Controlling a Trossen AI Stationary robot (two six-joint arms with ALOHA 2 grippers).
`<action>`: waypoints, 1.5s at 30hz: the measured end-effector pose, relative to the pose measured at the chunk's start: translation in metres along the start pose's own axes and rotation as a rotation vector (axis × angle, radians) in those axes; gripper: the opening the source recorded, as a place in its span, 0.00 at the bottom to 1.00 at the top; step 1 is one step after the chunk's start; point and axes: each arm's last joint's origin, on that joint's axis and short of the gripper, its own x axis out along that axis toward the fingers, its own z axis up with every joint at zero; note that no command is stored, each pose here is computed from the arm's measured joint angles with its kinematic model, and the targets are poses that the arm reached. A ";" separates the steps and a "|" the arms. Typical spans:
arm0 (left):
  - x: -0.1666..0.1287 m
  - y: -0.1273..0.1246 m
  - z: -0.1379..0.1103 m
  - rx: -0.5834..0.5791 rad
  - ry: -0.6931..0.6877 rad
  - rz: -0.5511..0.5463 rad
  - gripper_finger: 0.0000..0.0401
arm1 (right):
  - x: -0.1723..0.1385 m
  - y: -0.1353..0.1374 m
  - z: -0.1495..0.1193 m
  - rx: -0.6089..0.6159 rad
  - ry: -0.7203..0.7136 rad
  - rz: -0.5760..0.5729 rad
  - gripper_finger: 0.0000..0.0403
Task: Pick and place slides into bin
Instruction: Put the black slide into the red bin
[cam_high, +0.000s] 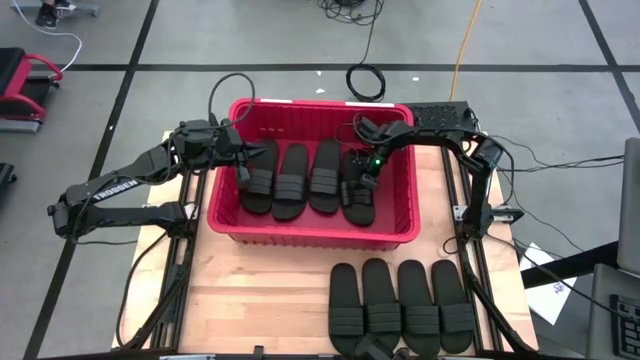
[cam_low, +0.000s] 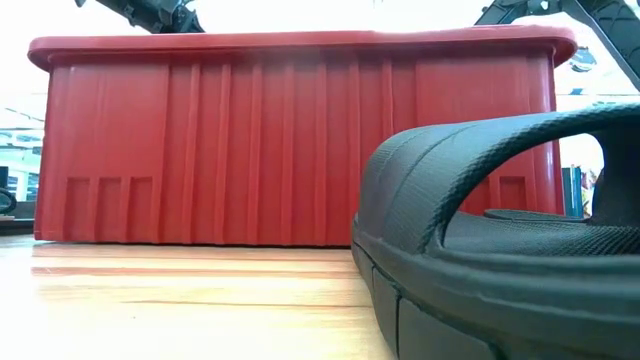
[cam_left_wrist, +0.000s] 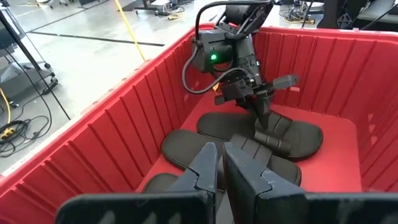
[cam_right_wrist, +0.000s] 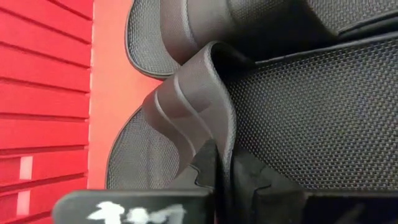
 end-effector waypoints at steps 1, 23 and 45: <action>0.000 0.000 0.000 0.000 0.001 0.000 0.06 | 0.000 0.000 0.000 0.000 0.001 0.000 0.02; -0.001 0.006 0.002 0.048 -0.030 0.005 0.06 | -0.035 0.022 0.012 -0.008 -0.070 -0.189 0.48; 0.020 0.058 -0.024 -0.333 0.128 0.071 0.06 | -0.138 0.055 0.004 0.160 -0.335 -0.606 0.01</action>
